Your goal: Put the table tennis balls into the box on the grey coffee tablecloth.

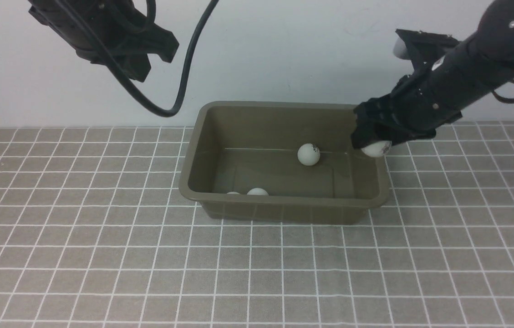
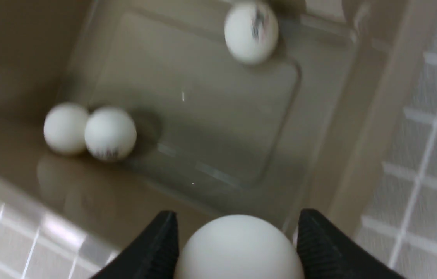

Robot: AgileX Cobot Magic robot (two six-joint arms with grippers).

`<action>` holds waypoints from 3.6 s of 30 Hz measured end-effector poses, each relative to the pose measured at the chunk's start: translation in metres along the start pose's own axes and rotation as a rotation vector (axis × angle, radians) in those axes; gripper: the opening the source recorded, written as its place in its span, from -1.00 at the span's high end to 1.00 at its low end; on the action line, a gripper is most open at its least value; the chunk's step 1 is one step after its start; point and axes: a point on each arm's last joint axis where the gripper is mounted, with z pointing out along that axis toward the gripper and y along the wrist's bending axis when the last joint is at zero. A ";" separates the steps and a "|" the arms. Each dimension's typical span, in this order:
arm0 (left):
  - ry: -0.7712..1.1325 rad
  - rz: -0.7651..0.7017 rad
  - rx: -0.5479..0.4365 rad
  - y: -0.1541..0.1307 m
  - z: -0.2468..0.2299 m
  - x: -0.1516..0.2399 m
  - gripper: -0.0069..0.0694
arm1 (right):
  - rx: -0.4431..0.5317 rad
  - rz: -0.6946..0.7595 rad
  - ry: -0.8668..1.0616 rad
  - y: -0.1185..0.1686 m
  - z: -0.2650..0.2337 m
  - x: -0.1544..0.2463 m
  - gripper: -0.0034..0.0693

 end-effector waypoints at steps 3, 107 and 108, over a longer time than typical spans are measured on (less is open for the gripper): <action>0.004 -0.004 0.012 -0.002 -0.006 0.007 0.83 | -0.006 -0.014 0.022 0.000 0.012 -0.012 -0.47; -0.674 -0.227 -0.299 -0.012 0.038 0.380 0.83 | 0.043 -0.192 -1.389 0.006 -0.231 0.322 0.94; -0.674 -0.227 -0.299 -0.012 0.038 0.380 0.83 | 0.043 -0.192 -1.389 0.006 -0.231 0.322 0.94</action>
